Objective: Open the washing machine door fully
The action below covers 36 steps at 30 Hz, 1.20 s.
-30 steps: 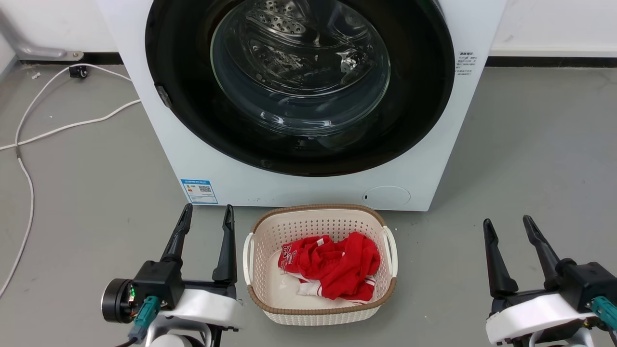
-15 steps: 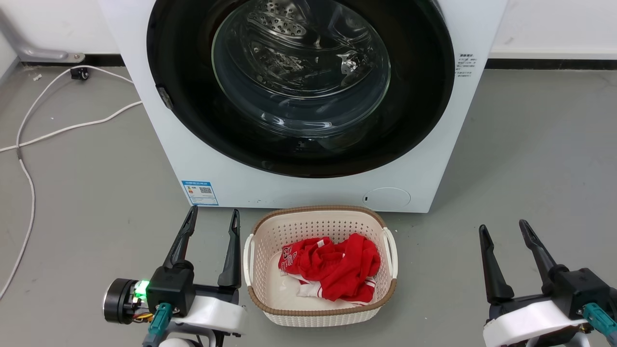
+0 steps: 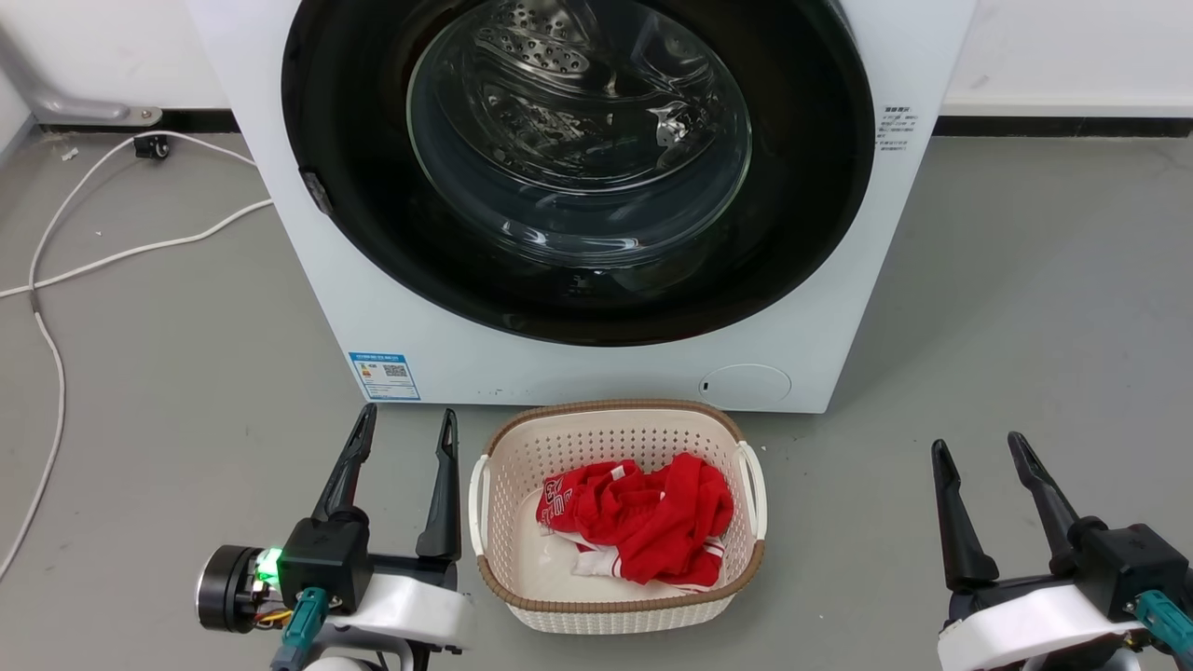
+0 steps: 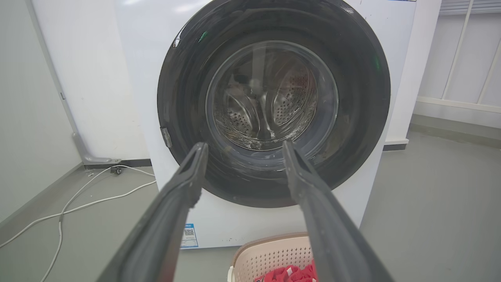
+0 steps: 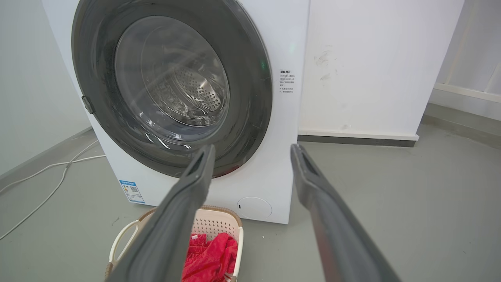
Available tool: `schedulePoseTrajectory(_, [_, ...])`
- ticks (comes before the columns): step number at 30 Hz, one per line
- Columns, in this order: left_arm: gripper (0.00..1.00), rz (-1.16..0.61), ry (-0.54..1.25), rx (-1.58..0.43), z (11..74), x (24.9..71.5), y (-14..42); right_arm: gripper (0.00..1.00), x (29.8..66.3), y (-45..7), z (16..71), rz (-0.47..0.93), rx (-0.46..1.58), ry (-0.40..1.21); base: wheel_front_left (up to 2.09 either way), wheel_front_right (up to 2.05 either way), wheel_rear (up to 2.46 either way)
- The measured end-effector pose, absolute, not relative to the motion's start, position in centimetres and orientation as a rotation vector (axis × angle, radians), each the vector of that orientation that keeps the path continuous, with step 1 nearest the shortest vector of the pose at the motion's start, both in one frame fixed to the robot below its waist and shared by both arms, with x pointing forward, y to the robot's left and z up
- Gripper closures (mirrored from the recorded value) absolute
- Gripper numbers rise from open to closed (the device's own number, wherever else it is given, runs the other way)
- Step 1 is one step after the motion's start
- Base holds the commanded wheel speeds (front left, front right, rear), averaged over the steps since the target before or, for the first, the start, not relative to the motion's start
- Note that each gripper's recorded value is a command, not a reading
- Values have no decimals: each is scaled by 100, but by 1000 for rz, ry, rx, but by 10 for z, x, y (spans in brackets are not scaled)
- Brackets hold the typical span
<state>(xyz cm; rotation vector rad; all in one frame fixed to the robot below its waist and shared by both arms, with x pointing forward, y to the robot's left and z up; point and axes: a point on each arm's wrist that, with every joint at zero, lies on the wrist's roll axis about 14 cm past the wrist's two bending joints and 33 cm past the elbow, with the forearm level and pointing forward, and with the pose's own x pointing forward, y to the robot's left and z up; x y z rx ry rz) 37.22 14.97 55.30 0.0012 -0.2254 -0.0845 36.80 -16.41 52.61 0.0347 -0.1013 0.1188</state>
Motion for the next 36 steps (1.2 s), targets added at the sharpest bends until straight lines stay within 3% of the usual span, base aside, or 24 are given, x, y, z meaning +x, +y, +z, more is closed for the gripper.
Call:
schedulePoseTrajectory(9, [0, -89, -218, 3, 550, 374, 148, 0, 367, -167, 523, 109, 47, -94, 0, 0, 0])
schedulePoseTrajectory(10, [0, -89, -218, 3, 550, 374, 148, 52, 367, -167, 523, 107, 52, -93, 0, 0, 0])
schedulePoseTrajectory(11, [0, -89, -218, 2, 550, 374, 148, 88, 367, -168, 522, 106, 53, -91, 0, 0, 0])
schedulePoseTrajectory(12, [0, -90, -218, 2, 550, 374, 148, 100, 366, -168, 521, 106, 53, -90, 0, 0, 0])
schedulePoseTrajectory(20, [0, -94, -220, 4, 551, 375, 146, 100, 365, -169, 523, 97, 129, -104, 0, 0, 0])
schedulePoseTrajectory(29, [0, -94, -216, 9, 549, 378, 146, 100, 377, -174, 507, -7, 905, -84, 0, 0, 0])
schedulePoseTrajectory(36, [0, -95, -216, 5, 549, 394, 144, 100, 429, -189, 524, -53, 1524, -126, 0, 0, 0])
